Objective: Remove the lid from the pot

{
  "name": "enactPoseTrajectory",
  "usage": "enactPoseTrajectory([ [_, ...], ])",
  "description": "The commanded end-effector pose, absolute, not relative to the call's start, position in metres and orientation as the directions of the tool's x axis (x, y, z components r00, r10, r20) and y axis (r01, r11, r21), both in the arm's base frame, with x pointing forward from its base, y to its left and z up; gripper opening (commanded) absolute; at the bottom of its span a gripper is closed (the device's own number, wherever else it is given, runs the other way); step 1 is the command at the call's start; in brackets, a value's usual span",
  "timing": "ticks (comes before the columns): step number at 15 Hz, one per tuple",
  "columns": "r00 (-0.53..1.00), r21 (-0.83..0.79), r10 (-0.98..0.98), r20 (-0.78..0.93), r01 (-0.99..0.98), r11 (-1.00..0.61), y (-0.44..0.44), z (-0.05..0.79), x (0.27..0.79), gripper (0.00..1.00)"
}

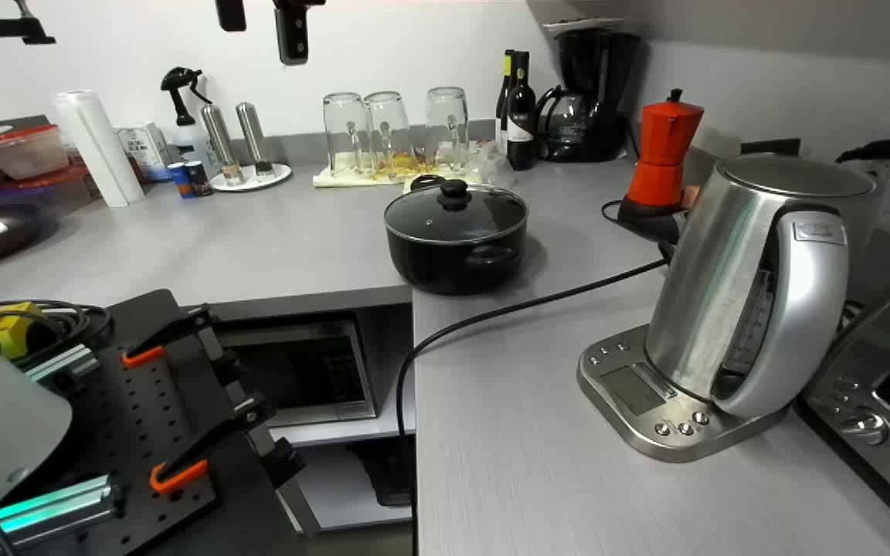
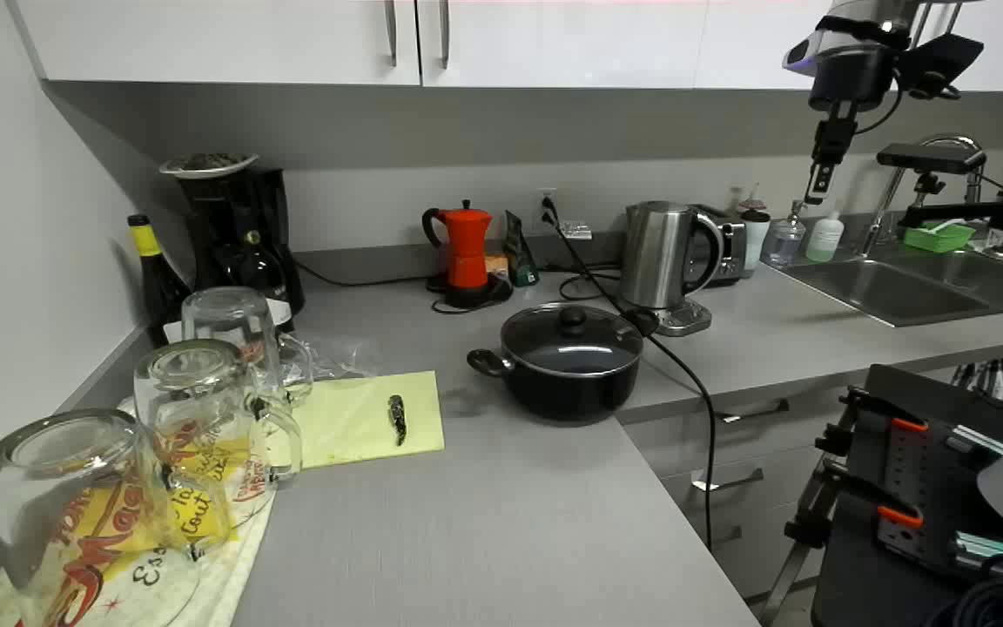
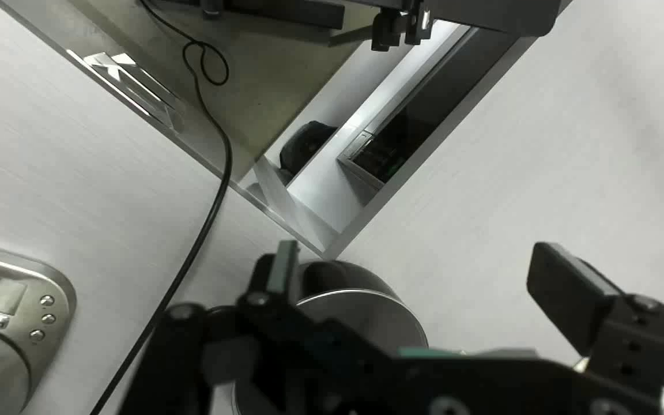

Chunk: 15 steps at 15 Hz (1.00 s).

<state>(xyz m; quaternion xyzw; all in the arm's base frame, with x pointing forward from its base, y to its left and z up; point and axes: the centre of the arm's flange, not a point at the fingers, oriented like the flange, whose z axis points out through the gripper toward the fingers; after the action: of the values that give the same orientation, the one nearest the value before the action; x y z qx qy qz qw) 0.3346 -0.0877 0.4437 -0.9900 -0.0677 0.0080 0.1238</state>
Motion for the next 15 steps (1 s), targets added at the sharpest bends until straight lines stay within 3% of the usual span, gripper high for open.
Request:
enactPoseTrajectory([
  [1,0.991,-0.246,0.136,0.001,0.132,-0.960,-0.088,0.444,0.335,1.00],
  [8,0.990,-0.240,0.140,0.007,0.137,-0.961,-0.086,0.443,0.338,1.00],
  [15,0.993,-0.121,0.117,0.008,0.117,-0.986,-0.055,0.427,0.392,1.00],
])
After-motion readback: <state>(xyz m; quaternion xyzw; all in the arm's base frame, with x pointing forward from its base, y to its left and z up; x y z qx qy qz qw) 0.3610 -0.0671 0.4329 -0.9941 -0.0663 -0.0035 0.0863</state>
